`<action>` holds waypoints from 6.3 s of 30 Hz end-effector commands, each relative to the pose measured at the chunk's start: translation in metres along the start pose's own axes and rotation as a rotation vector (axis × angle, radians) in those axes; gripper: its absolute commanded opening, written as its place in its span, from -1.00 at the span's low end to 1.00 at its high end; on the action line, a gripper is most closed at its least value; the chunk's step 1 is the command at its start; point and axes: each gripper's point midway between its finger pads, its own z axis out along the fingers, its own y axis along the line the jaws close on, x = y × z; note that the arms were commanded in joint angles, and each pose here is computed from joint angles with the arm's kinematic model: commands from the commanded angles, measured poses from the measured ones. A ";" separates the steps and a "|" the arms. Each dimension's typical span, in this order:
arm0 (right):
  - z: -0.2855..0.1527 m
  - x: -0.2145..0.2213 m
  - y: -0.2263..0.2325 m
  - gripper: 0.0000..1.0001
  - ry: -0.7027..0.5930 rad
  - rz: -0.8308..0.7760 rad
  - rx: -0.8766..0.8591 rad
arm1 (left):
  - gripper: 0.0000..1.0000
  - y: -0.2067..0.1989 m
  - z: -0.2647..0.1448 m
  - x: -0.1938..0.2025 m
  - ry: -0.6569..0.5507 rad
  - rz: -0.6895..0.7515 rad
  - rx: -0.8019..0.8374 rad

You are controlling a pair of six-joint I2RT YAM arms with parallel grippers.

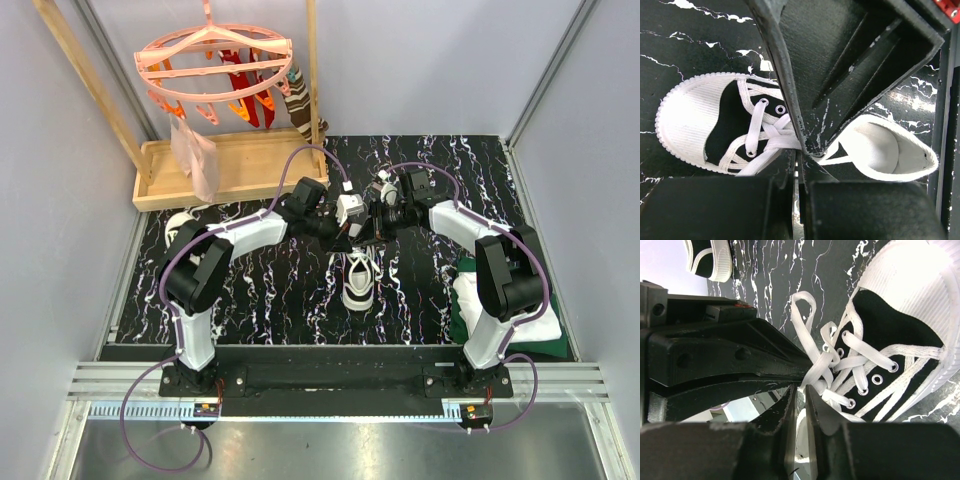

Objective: Tie the shoes

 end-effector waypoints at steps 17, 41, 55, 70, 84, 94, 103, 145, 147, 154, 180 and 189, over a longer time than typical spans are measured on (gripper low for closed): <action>-0.041 -0.028 0.020 -0.21 -0.162 -0.083 0.022 | -1.00 -0.016 -0.008 -0.032 -0.165 0.049 0.066; -0.015 -0.005 -0.019 -0.70 -0.070 0.011 0.089 | -1.00 -0.015 -0.009 -0.033 -0.167 0.039 0.066; -0.001 0.002 -0.005 -0.55 -0.023 0.000 0.044 | -1.00 -0.014 -0.008 -0.033 -0.164 0.039 0.068; -0.006 -0.004 0.006 -0.36 -0.039 0.003 0.021 | -1.00 -0.015 -0.008 -0.031 -0.160 0.038 0.074; -0.008 -0.007 0.003 -0.33 -0.047 0.043 0.008 | -1.00 -0.015 -0.006 -0.031 -0.139 0.057 0.074; 0.001 -0.003 -0.007 -0.31 -0.023 0.072 0.010 | -0.99 -0.015 -0.005 -0.042 -0.158 0.068 0.093; 0.002 -0.007 -0.009 -0.80 -0.032 0.061 0.016 | -0.99 -0.017 -0.004 -0.040 -0.158 0.063 0.102; -0.002 -0.006 -0.012 -0.50 -0.031 0.137 -0.025 | -0.99 -0.008 0.002 -0.039 -0.146 0.018 0.071; -0.001 -0.004 -0.013 -0.71 -0.028 0.147 -0.026 | -0.99 -0.008 0.002 -0.039 -0.145 0.020 0.071; -0.008 -0.010 -0.011 -1.00 -0.065 0.134 -0.003 | -0.99 -0.007 -0.002 -0.038 -0.155 0.019 0.060; -0.007 -0.002 -0.004 -0.35 -0.026 0.160 -0.059 | -0.99 -0.004 0.002 -0.040 -0.154 -0.015 0.064; 0.001 0.006 -0.007 -0.38 -0.006 0.248 -0.102 | -0.99 -0.003 0.004 -0.046 -0.186 -0.051 0.070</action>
